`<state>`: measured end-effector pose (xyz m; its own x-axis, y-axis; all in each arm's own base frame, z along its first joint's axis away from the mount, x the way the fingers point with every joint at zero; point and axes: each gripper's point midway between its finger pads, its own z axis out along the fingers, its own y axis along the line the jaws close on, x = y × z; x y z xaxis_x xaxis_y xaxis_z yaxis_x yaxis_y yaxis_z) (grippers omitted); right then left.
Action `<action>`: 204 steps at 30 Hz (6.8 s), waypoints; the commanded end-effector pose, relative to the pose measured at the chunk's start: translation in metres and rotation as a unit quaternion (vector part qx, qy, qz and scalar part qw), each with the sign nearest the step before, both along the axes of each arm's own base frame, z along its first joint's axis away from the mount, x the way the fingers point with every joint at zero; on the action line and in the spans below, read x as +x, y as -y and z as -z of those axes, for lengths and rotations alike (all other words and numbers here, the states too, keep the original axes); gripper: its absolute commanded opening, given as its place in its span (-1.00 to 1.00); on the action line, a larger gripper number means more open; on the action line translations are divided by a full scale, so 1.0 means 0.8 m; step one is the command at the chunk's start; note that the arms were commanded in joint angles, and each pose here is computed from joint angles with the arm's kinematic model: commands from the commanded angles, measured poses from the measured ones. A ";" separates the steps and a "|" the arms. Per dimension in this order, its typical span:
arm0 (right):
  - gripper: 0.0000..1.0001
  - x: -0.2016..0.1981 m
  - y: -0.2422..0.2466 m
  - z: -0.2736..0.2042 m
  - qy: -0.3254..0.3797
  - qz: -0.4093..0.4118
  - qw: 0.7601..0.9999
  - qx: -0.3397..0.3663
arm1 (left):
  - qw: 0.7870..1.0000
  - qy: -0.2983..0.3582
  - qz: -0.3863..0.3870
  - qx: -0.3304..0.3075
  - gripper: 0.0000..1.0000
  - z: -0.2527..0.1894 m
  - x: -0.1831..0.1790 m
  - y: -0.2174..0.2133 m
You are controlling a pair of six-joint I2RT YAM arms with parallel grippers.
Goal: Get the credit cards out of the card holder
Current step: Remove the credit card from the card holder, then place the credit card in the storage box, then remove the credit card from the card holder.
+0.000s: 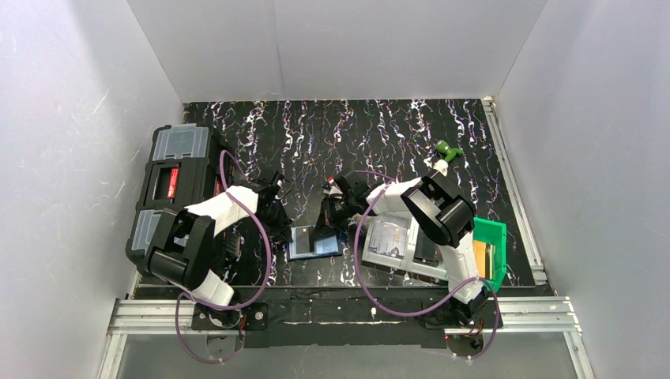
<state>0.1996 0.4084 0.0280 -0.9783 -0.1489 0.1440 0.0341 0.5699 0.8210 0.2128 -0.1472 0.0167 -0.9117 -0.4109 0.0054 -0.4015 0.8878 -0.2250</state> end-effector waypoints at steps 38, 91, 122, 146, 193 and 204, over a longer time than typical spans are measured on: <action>-0.97 0.030 0.065 -0.144 0.185 0.026 0.982 -0.039 | 0.986 0.126 0.069 0.082 -0.36 -0.109 0.037 -0.038; -0.39 -0.007 0.401 -0.101 0.090 0.267 0.886 -0.369 | 0.957 0.225 0.141 -0.112 0.97 -0.205 0.034 0.043; 0.97 0.032 0.246 -0.192 0.217 0.198 0.917 -0.268 | 0.974 0.194 0.113 -0.018 0.97 -0.174 0.020 -0.004; 0.78 0.025 0.005 -0.102 0.230 -0.030 0.932 -0.280 | 0.994 0.108 0.015 -0.027 0.96 -0.085 -0.002 -0.054; -0.64 -0.018 0.014 0.034 0.167 -0.115 0.925 -0.320 | 0.993 0.066 -0.029 -0.093 0.87 -0.058 0.010 -0.042; -0.81 -0.018 0.023 0.038 0.140 -0.105 0.944 -0.280 | 0.995 0.035 0.040 -0.085 0.05 -0.030 -0.007 -0.013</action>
